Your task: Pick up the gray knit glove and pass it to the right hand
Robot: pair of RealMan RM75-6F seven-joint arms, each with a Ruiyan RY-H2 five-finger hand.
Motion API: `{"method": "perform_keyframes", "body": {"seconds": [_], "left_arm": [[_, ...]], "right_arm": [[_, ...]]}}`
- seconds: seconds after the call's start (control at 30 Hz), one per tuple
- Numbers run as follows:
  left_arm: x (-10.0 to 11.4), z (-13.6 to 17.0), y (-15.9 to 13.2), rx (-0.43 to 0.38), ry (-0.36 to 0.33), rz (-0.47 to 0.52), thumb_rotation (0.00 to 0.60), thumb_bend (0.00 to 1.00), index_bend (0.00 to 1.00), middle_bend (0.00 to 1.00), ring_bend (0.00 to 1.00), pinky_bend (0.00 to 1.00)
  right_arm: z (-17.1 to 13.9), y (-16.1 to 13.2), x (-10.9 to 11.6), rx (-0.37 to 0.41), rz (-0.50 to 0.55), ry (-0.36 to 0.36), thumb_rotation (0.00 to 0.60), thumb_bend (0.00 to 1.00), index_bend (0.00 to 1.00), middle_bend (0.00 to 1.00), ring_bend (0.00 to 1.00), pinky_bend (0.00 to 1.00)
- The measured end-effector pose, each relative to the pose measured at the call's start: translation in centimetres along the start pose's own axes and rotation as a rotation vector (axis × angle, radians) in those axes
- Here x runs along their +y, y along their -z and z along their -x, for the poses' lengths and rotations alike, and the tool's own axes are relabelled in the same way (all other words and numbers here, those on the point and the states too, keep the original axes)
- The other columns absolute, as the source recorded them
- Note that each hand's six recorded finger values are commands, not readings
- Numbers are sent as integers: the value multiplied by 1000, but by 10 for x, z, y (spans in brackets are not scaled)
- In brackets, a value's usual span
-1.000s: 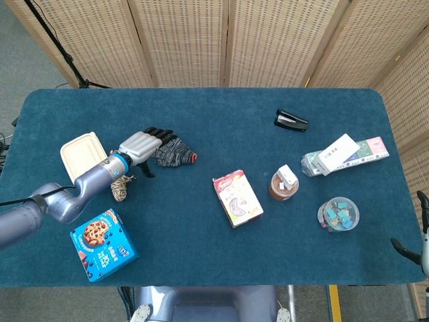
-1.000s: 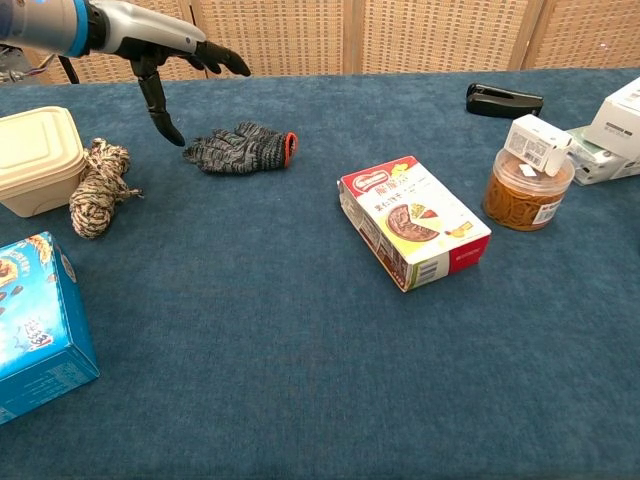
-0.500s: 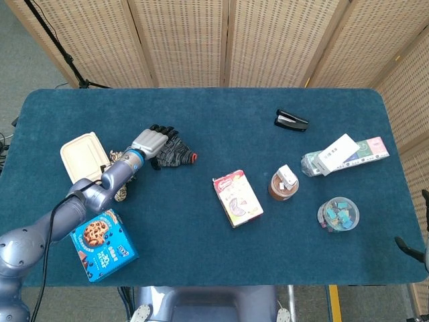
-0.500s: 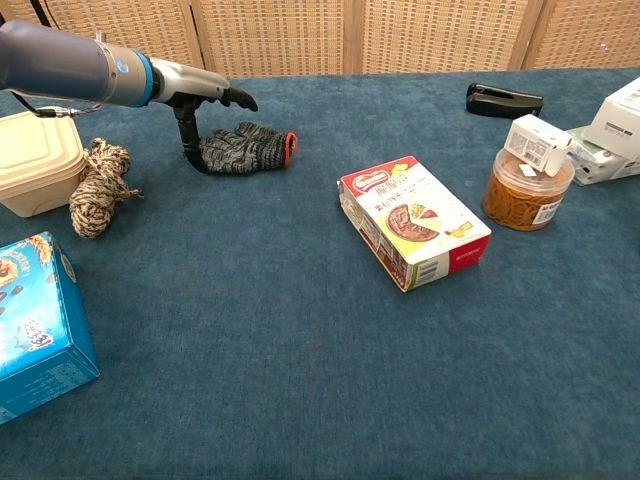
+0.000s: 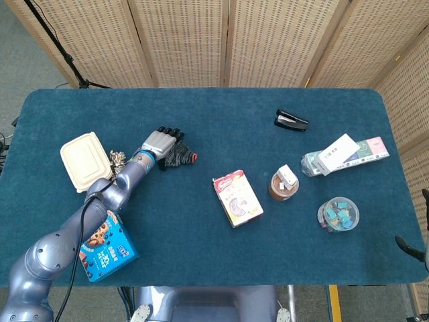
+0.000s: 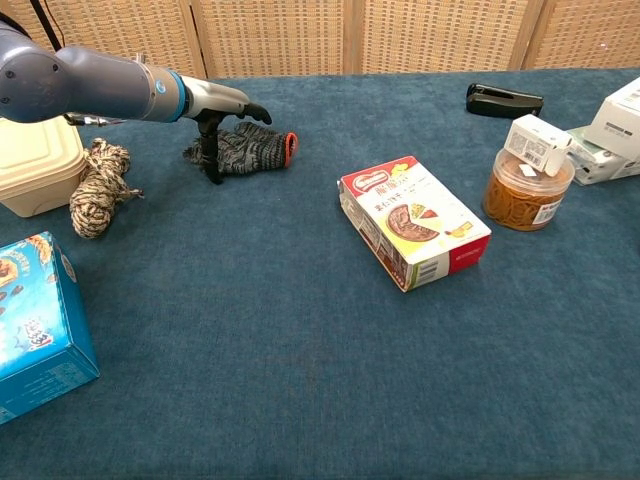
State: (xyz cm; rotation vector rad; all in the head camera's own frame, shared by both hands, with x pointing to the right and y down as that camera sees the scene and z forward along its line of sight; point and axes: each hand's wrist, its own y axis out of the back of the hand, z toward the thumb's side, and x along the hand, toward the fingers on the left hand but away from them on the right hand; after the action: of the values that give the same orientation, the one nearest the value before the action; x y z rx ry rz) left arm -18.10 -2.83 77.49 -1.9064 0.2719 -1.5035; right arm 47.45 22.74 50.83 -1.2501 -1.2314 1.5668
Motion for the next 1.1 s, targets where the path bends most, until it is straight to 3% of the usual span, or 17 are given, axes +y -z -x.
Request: {"method": "perform_keyframes", "body": {"seconds": [0.1, 0.17, 0.4, 0.83, 1.1], "left_arm": [[1, -1, -1, 0, -11, -9, 600, 80, 302, 248, 180, 304], [3, -1, -2, -3, -27, -13, 600, 126, 383, 317, 244, 368], [11, 2, 2, -19, -128, -37, 600, 312, 555, 426, 361, 510], [15, 14, 10, -59, -172, -15, 600, 378, 629, 485, 410, 548], [42, 42, 19, -148, -219, -6, 600, 378, 629, 486, 411, 548]], "right_arm": [[-1, 0, 1, 3, 1, 5, 600, 0, 0, 0, 0, 0], [-1, 0, 2, 4, 3, 7, 600, 0, 0, 0, 0, 0], [-2, -2, 2, 9, 6, 7, 600, 0, 0, 0, 0, 0], [-4, -6, -2, 35, 6, -11, 600, 0, 0, 0, 0, 0], [0, -28, -16, 159, -3, -53, 600, 0, 0, 0, 0, 0]]}}
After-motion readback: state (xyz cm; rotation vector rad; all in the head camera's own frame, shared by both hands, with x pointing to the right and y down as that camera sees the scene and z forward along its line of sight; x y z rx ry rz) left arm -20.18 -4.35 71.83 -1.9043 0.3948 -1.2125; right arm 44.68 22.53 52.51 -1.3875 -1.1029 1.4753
